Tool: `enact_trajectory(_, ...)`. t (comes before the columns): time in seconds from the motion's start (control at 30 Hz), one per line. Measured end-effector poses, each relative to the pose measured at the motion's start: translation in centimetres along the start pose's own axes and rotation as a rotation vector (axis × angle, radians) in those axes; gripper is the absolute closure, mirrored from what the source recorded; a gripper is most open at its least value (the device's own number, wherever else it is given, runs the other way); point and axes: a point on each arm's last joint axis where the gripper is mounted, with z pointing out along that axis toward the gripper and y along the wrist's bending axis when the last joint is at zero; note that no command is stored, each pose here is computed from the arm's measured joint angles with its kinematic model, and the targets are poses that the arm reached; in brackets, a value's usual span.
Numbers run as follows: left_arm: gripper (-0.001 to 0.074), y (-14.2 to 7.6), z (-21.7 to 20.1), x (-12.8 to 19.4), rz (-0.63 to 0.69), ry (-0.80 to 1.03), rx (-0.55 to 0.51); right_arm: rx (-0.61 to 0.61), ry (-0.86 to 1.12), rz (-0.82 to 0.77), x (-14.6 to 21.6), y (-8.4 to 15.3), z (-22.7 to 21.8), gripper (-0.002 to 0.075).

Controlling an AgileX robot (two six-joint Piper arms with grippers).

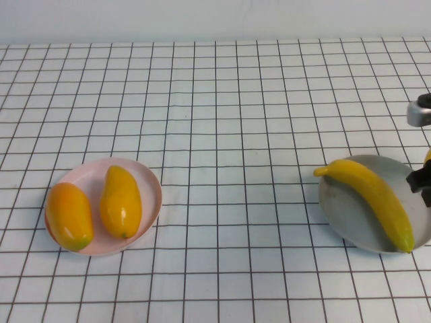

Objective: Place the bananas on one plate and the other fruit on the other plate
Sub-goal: Put another type of fruit in the right plate

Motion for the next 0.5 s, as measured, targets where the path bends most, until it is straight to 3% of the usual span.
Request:
enact_trajectory(0.1, 0.0739, 0.0, 0.0, 0.0, 0.000, 0.000, 0.000, 0.021, 0.002, 0.009, -0.2, -0.7, 0.7, 0.0431)
enact_trajectory(0.5, 0.0739, 0.0, 0.0, 0.0, 0.000, 0.000, 0.000, 0.009, 0.135, -0.066, -0.9, -0.1, 5.7, 0.0431)
